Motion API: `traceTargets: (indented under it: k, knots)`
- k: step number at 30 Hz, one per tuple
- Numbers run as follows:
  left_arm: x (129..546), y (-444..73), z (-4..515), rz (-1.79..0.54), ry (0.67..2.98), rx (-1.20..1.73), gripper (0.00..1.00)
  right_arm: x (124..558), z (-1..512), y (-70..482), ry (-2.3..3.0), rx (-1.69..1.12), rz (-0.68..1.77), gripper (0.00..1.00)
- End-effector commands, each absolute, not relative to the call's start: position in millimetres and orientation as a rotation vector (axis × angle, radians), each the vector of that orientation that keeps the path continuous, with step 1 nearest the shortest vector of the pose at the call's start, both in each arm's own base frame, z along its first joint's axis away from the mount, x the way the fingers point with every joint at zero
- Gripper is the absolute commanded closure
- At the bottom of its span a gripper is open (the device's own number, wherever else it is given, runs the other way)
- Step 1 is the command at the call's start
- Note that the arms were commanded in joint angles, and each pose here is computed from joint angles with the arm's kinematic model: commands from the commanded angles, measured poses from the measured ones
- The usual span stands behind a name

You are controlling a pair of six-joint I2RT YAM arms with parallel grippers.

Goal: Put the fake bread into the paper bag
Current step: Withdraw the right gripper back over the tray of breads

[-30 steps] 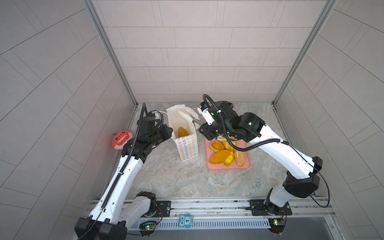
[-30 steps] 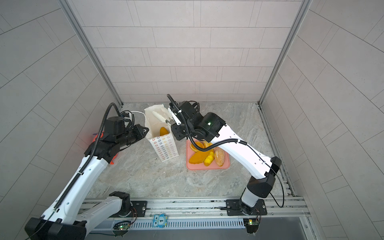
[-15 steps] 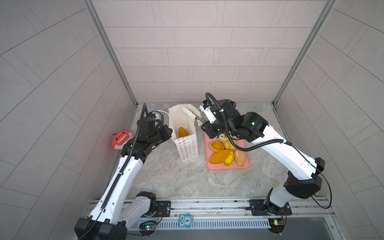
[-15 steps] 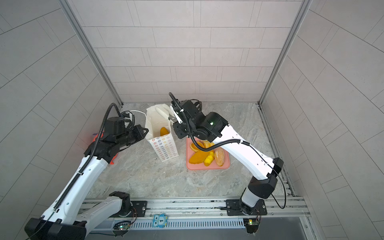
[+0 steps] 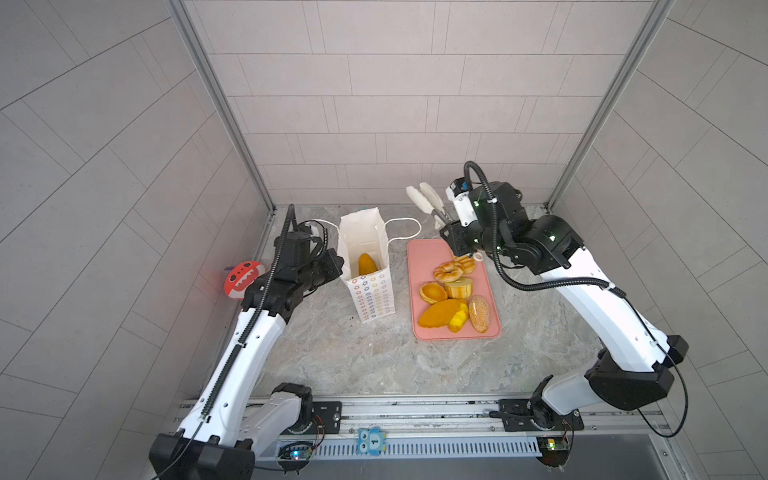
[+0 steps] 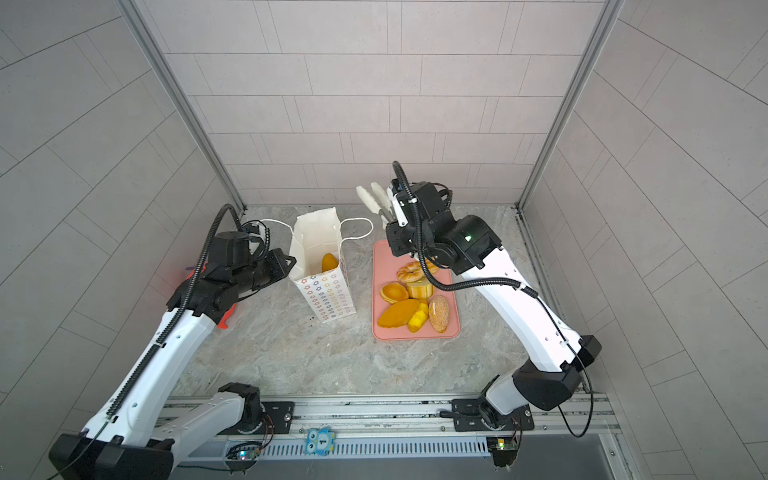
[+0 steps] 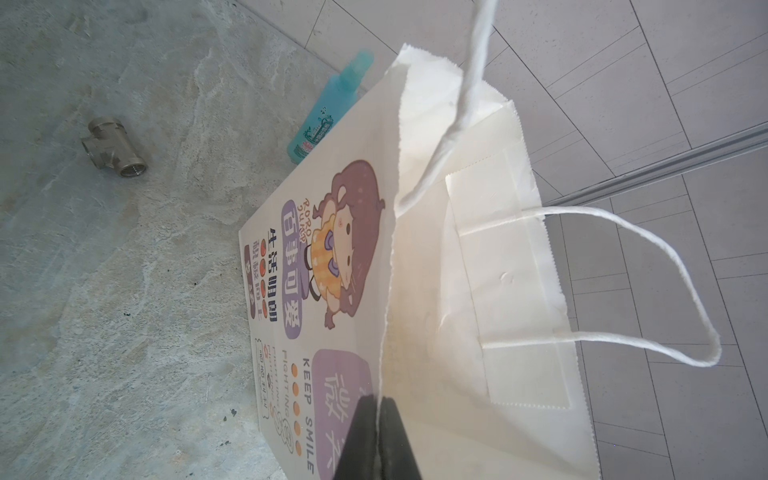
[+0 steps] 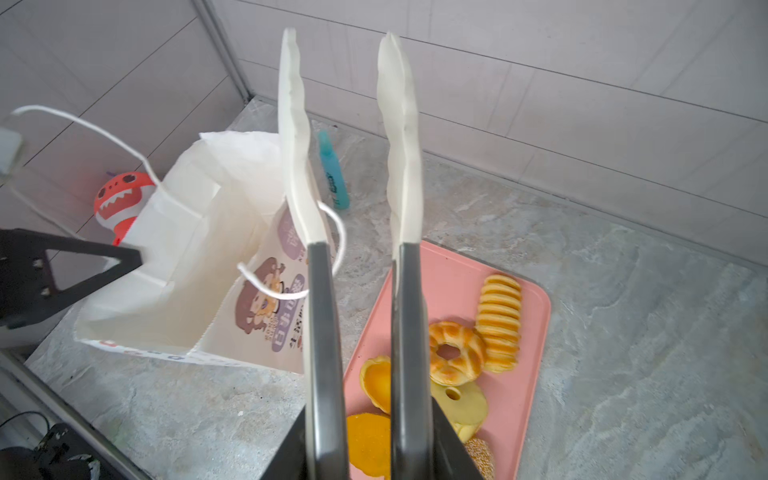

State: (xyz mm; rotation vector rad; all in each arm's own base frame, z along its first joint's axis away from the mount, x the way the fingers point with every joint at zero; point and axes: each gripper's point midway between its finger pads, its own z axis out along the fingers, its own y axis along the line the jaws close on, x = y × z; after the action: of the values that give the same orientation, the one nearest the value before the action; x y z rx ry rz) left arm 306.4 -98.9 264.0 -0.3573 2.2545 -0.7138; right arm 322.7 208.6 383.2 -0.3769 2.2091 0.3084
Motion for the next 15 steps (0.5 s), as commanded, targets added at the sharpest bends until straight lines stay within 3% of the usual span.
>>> traceTargets:
  k: [1,7,15]
  knots:
    - [308.3,-96.7,275.8,-0.693,2.235,-0.334,0.99,322.3,381.0,182.3,2.226,-0.300,0.309,0.63]
    - [309.6,-95.4,275.1,-0.684,2.242,-0.339,0.95,328.2,346.6,137.9,2.321,-0.196,0.216,0.63]
    - [312.6,-99.2,271.2,-0.699,2.260,-0.328,0.70,337.3,283.6,105.1,2.501,-0.154,0.077,0.63]
